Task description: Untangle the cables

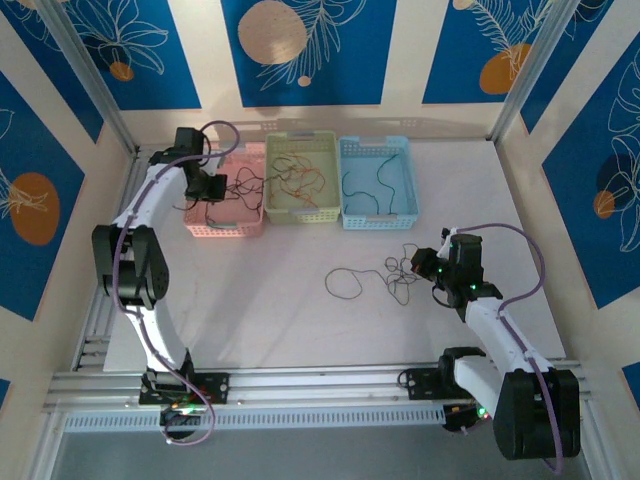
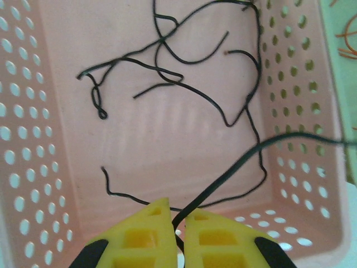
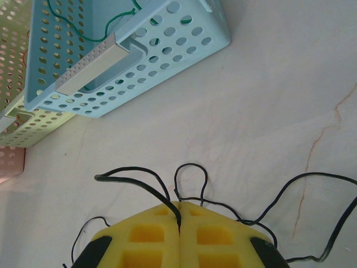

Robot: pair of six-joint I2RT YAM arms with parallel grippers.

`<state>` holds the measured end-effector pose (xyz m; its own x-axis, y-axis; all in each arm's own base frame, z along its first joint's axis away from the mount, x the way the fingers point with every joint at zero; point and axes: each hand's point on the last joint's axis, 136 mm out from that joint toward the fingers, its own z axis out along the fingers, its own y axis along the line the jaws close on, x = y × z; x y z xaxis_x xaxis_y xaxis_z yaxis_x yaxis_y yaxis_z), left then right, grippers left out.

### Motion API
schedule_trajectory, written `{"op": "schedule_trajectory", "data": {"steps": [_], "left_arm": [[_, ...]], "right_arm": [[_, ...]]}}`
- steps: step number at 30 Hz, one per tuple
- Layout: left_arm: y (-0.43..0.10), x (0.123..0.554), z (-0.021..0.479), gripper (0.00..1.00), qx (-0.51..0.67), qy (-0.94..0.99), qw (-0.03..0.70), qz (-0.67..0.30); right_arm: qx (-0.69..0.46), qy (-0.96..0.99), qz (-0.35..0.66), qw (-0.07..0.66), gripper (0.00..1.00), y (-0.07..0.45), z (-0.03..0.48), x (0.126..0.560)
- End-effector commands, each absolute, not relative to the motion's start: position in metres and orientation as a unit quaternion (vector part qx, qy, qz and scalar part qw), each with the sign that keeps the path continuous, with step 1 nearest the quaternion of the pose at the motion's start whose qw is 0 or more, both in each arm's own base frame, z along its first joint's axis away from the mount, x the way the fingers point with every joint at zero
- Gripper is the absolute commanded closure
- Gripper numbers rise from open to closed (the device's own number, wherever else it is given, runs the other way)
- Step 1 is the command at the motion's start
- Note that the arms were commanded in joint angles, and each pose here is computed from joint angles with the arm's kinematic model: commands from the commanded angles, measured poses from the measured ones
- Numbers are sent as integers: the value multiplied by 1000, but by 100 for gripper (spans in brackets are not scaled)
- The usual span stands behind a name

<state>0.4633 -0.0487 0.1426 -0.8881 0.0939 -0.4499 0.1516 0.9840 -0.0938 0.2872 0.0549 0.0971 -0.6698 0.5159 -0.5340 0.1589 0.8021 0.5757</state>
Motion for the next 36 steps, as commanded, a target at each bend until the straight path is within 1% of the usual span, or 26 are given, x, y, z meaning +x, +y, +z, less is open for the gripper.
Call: {"op": "schedule_trajectory", "data": {"steps": [1,5,15,20,25,30,31,34,36], "left_arm": [[-32,484,141,100,60,964,251,-64],[-12,493,132,100,27,963,259,-64],[15,512,103,100,-8,963,265,-50],[15,515,93,100,-16,963,260,-63],[27,516,90,100,-22,964,262,-40],[20,511,84,100,-22,967,249,-59],[20,510,83,98,-24,967,245,-60],[19,506,86,76,-25,969,239,-59],[20,505,94,66,-28,969,239,-56]], "right_arm": [[186,879,260,354,100,60,96,287],[187,879,260,353,100,59,96,287],[186,880,261,352,100,60,96,288],[186,881,260,348,100,60,94,288],[187,881,261,347,100,60,95,289],[186,881,262,348,100,60,95,289],[186,882,262,346,100,61,94,289],[185,881,263,347,100,61,95,290],[186,881,262,348,100,60,95,289]]}}
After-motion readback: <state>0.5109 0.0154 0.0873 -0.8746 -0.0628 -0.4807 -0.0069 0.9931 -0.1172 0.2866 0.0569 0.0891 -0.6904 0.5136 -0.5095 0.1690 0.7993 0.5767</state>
